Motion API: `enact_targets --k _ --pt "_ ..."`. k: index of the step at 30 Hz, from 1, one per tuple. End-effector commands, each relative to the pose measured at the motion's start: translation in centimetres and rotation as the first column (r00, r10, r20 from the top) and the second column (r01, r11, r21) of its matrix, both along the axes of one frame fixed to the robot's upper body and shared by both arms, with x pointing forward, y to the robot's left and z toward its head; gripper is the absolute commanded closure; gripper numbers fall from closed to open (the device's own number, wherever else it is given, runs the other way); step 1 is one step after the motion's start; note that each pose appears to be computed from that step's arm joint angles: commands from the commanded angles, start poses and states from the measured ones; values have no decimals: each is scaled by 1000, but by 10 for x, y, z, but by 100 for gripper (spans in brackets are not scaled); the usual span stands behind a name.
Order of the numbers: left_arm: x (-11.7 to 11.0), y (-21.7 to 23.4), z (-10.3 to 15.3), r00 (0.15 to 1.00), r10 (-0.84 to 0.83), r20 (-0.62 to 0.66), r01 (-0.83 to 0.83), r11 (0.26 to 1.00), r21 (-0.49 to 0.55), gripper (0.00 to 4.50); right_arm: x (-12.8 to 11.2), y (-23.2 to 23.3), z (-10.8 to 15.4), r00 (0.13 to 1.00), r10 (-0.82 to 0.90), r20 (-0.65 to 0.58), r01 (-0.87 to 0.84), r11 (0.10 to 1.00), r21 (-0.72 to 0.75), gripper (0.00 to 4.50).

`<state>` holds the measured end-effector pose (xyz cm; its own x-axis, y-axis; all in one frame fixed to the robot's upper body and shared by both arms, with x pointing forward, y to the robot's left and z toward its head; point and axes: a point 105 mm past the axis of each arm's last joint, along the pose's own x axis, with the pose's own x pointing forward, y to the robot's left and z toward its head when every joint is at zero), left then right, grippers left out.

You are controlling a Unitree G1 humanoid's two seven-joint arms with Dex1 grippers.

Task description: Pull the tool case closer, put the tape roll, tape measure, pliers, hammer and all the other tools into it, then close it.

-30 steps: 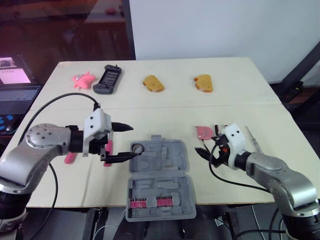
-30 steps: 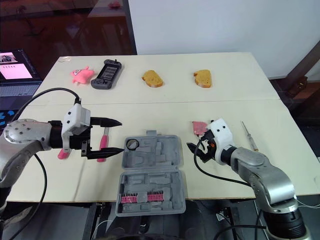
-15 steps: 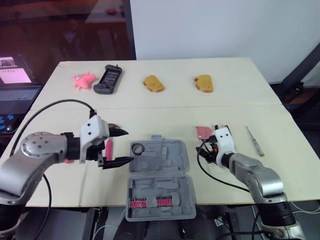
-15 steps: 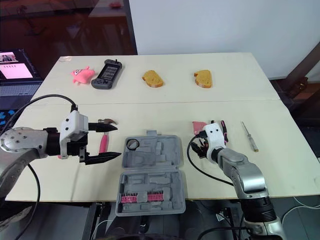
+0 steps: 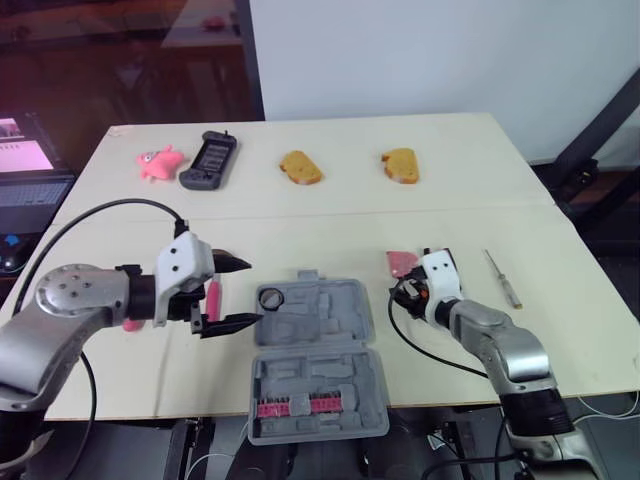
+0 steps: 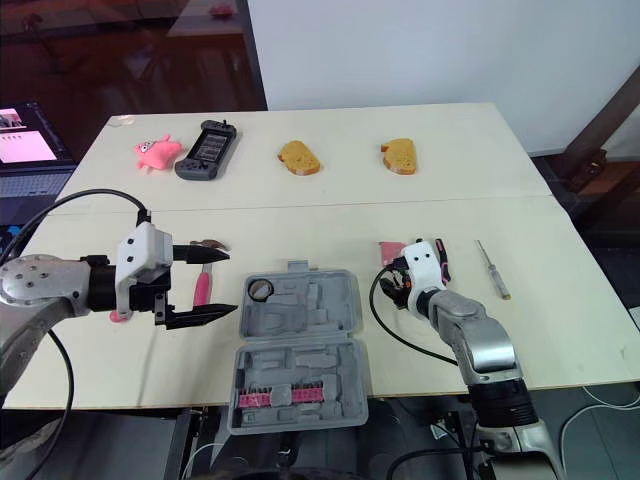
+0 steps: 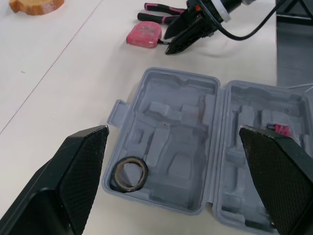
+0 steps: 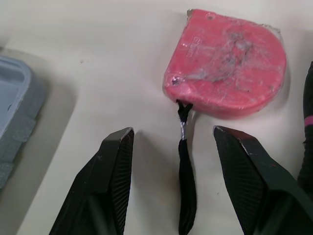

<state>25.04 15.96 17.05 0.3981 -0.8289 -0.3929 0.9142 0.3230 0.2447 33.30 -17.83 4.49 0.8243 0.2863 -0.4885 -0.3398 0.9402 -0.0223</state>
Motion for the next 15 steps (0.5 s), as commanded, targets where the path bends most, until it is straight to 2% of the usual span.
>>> enact_targets --k 1,3,4,11,15 --pt "1 4 10 999 8 51 -8 1000 4 0 3 -5 -3 1000 -20 0 20 1000 5 311" --pt "0 4 10 999 5 44 -4 1000 -8 0 4 -4 -4 1000 -17 0 17 1000 17 418" --pt "0 4 10 999 2 43 -2 1000 -9 0 3 -3 -6 1000 -13 -5 13 1000 27 448" --pt "-1 2 8 999 -10 42 10 1000 -8 0 -5 -5 -10 1000 13 -23 -12 1000 27 448" --pt "-3 -2 6 999 -29 42 29 1000 -8 0 -18 -8 -13 998 48 -50 -48 999 -4 448"
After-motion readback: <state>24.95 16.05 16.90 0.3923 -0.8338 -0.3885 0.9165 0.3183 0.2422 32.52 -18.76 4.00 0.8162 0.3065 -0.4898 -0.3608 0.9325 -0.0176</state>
